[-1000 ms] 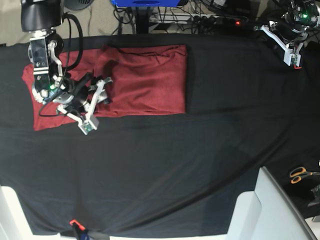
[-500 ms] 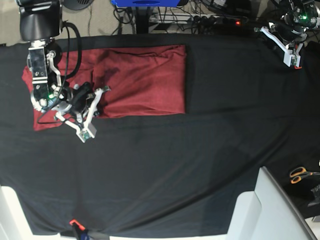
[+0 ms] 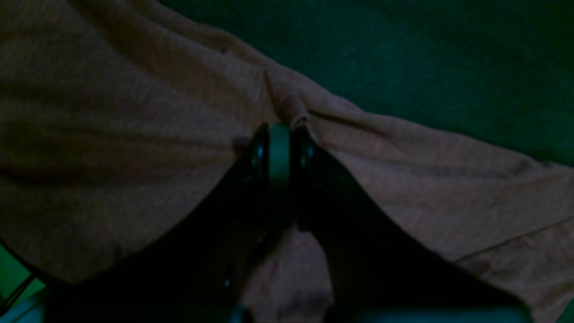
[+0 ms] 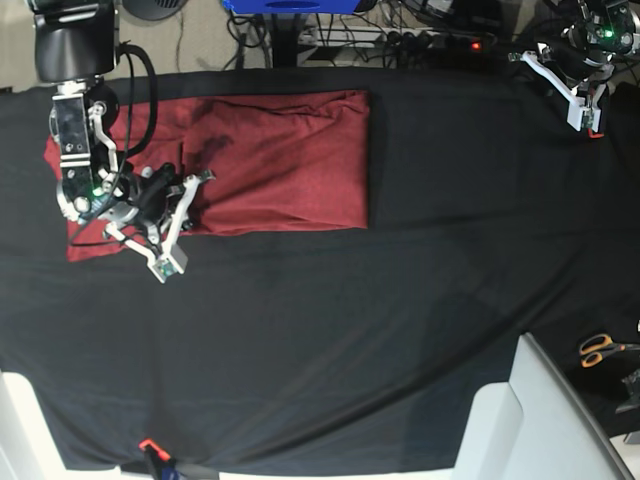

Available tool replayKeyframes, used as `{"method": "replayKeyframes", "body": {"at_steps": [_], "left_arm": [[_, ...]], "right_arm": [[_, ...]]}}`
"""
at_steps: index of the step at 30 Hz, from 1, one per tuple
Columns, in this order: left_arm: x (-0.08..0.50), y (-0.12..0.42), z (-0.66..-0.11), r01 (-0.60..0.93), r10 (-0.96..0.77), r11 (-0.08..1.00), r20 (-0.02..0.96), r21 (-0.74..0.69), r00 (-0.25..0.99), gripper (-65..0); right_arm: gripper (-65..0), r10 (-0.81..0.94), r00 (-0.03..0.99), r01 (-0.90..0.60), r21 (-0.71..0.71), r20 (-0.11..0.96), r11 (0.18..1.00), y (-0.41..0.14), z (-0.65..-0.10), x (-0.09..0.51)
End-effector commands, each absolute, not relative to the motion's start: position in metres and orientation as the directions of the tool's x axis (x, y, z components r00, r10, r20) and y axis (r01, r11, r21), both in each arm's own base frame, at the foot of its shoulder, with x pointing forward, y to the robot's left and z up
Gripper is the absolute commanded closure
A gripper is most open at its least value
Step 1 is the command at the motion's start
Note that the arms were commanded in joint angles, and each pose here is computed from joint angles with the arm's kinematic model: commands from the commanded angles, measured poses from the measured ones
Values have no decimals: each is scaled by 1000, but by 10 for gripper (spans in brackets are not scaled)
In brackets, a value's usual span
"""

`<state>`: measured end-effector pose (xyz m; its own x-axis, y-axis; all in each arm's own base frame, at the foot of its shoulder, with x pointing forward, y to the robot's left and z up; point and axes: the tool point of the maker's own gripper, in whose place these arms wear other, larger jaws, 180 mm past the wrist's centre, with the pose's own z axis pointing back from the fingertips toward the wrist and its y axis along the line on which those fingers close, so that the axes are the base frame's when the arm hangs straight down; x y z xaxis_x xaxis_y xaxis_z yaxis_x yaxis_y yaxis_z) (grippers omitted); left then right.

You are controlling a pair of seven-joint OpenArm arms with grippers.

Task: Fold the T-shirt properly
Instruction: 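Open the right gripper and lift it off the shirt end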

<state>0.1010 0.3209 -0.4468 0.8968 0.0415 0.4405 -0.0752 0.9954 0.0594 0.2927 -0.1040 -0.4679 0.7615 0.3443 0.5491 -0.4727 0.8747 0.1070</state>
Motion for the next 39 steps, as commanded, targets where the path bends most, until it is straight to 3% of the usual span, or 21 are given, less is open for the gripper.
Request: {"method": "replayKeyframes", "body": {"at_steps": [1, 8, 16, 19, 21, 23, 25, 28, 32, 35, 39], "left_arm": [[109, 327, -439, -70, 28, 995, 469, 73, 883, 0], [109, 326, -440, -72, 31, 995, 465, 71, 885, 0], [112, 327, -439, -72, 29, 995, 472, 71, 881, 0], [116, 327, -439, -73, 30, 995, 479, 70, 877, 0], [116, 324, -441, -67, 29, 996, 475, 63, 880, 0], [117, 316, -446, -42, 14, 998, 463, 49, 886, 0], [119, 310, -448, -17, -4, 999, 459, 43, 889, 0], [120, 307, -448, -15, -4, 999, 461, 39, 887, 0], [126, 307, -446, -16, -3, 999, 474, 38, 881, 0], [128, 307, -446, -18, -2, 999, 477, 37, 879, 0], [128, 305, -447, -14, -4, 999, 477, 34, 879, 0]], "right_arm": [[-20, 335, 735, -473, 91, 589, 877, -106, -455, 307], [-215, 321, 765, -429, 70, 559, 900, -114, -454, 307], [-228, 331, 718, -430, 16, 612, 903, -115, -422, 311], [-243, 259, 725, -328, -11, 638, 945, -151, -400, 319], [-327, 206, 733, -248, -27, 648, 968, -180, -390, 321], [-477, 166, 731, -189, -37, 662, 981, -206, -383, 321], [-560, 142, 727, -153, -43, 672, 987, -233, -379, 318], [-548, 50, 733, -60, -9, 679, 998, -286, -380, 310], [-545, -292, 787, 245, 158, 543, 956, -364, -420, 275], [-545, -452, 786, 353, 293, 423, 889, -376, -454, 257], [-545, -523, 783, 398, 375, 337, 837, -368, -482, 243]]}}
